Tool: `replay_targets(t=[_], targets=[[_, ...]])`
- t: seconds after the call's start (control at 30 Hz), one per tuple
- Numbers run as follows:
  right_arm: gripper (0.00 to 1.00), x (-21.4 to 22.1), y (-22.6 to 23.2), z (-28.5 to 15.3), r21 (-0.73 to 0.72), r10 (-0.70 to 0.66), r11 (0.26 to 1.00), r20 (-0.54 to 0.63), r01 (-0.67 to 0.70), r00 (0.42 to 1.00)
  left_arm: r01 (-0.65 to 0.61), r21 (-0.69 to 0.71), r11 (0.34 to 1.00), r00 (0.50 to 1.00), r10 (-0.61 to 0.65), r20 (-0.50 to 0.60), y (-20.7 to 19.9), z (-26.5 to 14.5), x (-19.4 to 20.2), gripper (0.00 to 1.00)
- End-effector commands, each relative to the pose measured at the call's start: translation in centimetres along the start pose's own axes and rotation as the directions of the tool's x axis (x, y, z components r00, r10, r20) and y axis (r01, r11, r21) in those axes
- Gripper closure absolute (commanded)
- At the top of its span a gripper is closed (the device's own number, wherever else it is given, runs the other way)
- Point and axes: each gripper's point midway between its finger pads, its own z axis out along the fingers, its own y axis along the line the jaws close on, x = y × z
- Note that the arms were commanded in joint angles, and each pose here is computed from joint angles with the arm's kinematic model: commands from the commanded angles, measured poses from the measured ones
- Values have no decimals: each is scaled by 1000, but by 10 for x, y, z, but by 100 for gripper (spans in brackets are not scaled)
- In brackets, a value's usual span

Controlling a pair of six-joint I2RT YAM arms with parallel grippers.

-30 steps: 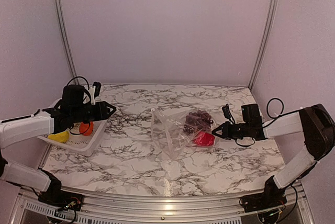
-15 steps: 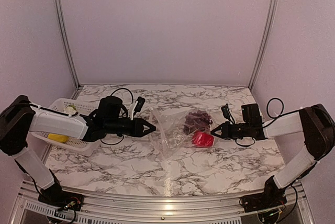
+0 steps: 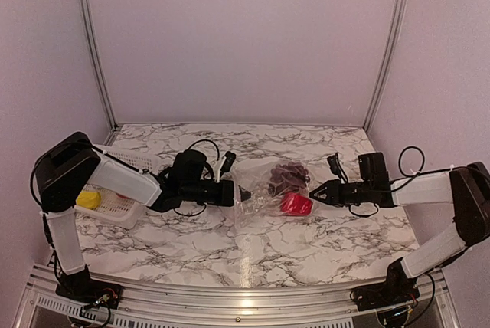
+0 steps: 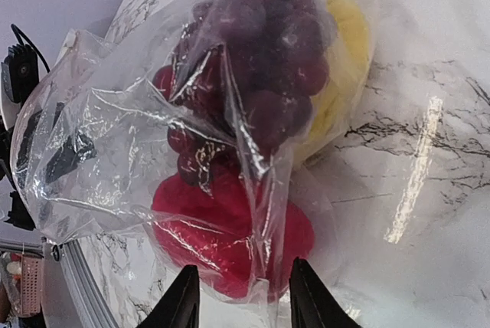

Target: Open the zip-top bag and remove the fake food

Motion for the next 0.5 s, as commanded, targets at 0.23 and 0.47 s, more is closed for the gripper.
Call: replay_targets(t=[0.23, 0.47], targets=[[70, 10, -22, 6, 51, 49, 998, -19, -48, 999, 5, 52, 999, 1000, -5, 5, 2, 39, -4, 73], [81, 7, -23, 19, 27, 41, 999, -36, -40, 999, -1, 74, 997, 1000, 1, -1, -1, 69, -8, 69]])
